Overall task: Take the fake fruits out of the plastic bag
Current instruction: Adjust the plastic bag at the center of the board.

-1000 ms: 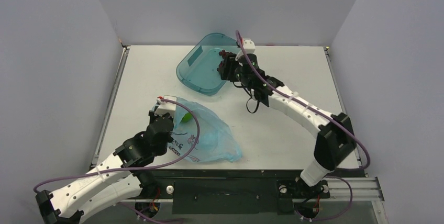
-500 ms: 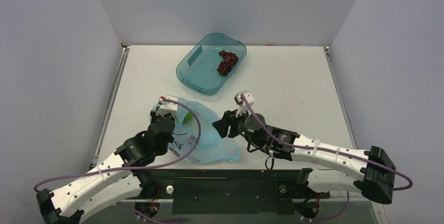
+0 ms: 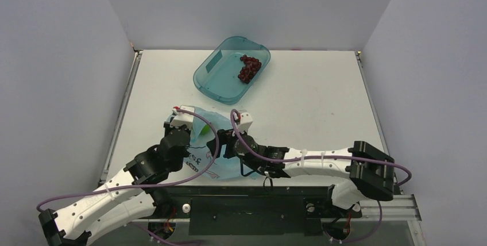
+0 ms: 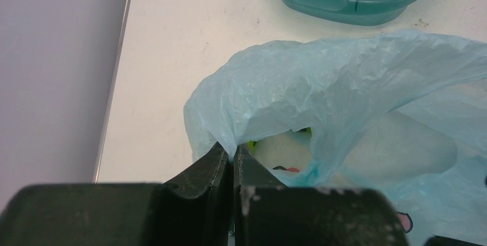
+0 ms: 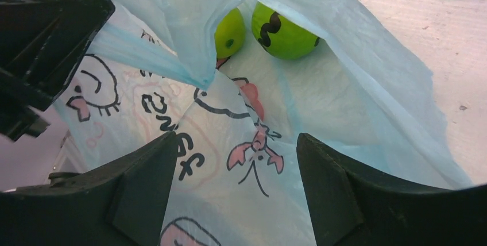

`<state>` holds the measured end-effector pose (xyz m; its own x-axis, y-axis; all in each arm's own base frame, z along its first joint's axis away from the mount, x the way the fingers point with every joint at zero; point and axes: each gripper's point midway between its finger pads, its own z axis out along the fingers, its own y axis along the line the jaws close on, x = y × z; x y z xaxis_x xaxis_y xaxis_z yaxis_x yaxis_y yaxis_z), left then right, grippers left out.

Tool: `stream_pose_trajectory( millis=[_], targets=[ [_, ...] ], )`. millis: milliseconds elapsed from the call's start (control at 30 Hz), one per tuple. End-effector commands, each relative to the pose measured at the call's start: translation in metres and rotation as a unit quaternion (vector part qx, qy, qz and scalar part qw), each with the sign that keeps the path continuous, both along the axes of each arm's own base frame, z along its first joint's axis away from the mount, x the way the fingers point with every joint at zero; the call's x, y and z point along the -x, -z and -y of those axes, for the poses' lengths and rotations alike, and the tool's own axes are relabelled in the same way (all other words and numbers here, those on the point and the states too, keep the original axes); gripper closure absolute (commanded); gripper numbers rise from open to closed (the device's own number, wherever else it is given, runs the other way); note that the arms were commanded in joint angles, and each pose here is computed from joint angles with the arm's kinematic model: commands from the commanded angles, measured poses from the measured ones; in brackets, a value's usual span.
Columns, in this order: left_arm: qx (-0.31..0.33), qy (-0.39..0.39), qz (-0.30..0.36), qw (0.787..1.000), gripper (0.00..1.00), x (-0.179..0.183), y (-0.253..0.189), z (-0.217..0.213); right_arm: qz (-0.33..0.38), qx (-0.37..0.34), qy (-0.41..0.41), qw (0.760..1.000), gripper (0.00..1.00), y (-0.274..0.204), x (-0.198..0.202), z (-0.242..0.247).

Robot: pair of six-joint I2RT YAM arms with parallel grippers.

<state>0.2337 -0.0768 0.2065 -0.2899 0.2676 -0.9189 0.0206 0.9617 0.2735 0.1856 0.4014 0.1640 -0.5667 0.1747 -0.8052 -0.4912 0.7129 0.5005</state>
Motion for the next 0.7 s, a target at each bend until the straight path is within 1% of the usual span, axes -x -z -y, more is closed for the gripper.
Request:
stream_pose_trajectory(
  millis=[0, 133, 167, 267, 300, 467, 600, 667],
  targets=[
    [0.035, 0.005, 0.022, 0.999, 1.0, -0.001, -0.022, 0.005, -0.004, -0.081, 0.038, 0.996, 0.26, -0.026, -0.02, -0.027],
    [0.033, 0.014, 0.018, 0.999, 1.0, 0.0, -0.021, 0.009, -0.013, -0.078, 0.051, 0.996, 0.2, -0.007, -0.035, -0.042],
    [0.034, 0.016, 0.019, 0.999, 1.0, 0.0, -0.021, 0.01, -0.015, -0.088, 0.054, 0.995, 0.19, -0.01, -0.039, -0.046],
    [0.034, 0.023, 0.018, 0.999, 1.0, 0.001, -0.022, 0.013, -0.026, -0.093, 0.067, 0.993, 0.17, 0.006, -0.052, -0.055],
    [0.035, 0.025, 0.018, 0.999, 1.0, 0.001, -0.022, 0.014, -0.027, -0.105, 0.072, 0.992, 0.17, 0.002, -0.058, -0.058],
    [0.036, 0.037, 0.017, 0.998, 1.0, 0.002, -0.022, 0.019, -0.034, -0.099, 0.097, 0.99, 0.18, 0.025, -0.077, -0.067],
    [0.035, 0.048, 0.015, 0.998, 1.0, 0.002, -0.021, 0.023, -0.033, -0.105, 0.11, 0.988, 0.17, 0.032, -0.089, -0.072],
    [0.034, 0.054, 0.013, 0.998, 1.0, 0.002, -0.02, 0.025, -0.035, -0.104, 0.115, 0.987, 0.2, 0.035, -0.094, -0.073]
  ],
)
